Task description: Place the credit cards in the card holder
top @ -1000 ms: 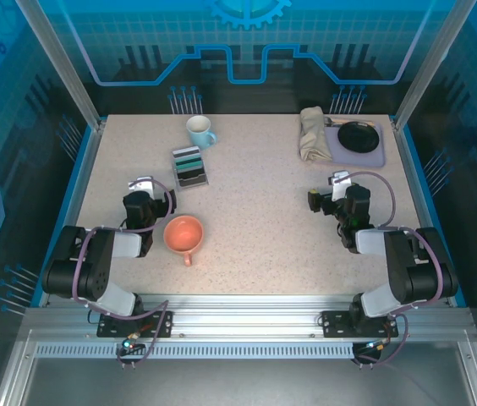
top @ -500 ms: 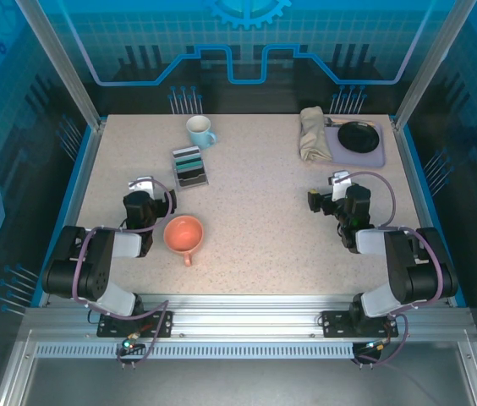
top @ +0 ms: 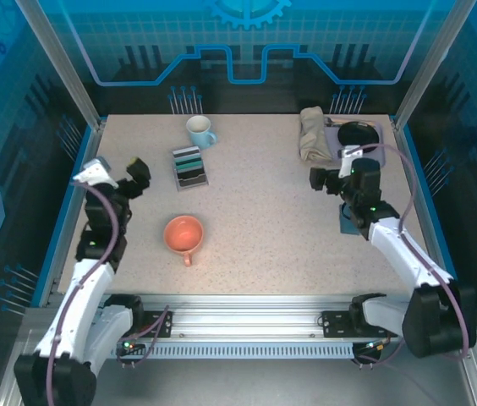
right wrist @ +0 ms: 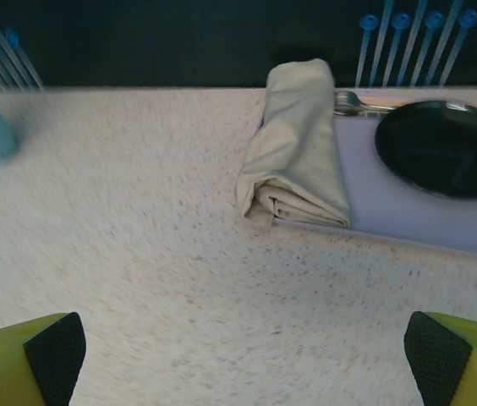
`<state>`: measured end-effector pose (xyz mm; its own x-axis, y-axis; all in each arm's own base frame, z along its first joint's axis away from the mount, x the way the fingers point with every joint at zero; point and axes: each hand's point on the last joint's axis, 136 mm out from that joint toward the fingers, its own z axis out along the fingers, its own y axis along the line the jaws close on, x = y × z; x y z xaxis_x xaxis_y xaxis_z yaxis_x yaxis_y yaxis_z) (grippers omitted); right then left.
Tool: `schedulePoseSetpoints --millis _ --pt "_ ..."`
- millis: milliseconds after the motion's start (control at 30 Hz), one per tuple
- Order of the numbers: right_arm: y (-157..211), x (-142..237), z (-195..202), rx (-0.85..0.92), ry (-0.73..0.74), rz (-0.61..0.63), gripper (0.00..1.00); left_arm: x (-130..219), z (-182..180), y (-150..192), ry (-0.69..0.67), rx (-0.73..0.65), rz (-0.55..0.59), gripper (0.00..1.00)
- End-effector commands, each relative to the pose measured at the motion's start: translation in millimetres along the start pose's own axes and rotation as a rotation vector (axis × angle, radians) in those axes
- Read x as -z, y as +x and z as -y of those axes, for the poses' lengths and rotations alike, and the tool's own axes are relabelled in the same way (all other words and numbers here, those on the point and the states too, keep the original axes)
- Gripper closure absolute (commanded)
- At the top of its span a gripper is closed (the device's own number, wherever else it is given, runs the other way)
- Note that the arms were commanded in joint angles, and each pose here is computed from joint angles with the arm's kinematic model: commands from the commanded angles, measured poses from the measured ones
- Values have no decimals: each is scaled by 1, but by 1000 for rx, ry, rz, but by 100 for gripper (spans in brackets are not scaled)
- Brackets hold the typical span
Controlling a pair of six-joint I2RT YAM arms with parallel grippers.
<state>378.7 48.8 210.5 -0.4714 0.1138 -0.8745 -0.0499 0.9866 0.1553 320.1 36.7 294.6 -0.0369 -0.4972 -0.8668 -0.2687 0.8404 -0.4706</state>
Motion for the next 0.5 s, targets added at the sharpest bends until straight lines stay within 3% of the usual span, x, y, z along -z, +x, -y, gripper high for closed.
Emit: schedulePoseSetpoints --millis 0,67,167,333,467 --pt "82 19 9 -330 26 -374 0 23 11 52 22 143 -377 1" --pt "88 21 -20 -379 -146 -424 0 27 49 80 195 204 -585 1" --pt "98 26 -43 -377 -232 -497 0 41 90 126 289 169 -820 1" --pt "114 37 -60 -322 -232 -561 0 81 145 197 357 -43 -997 1" --pt "124 47 -57 -269 -158 -561 0 109 162 250 348 -152 -1113 1"
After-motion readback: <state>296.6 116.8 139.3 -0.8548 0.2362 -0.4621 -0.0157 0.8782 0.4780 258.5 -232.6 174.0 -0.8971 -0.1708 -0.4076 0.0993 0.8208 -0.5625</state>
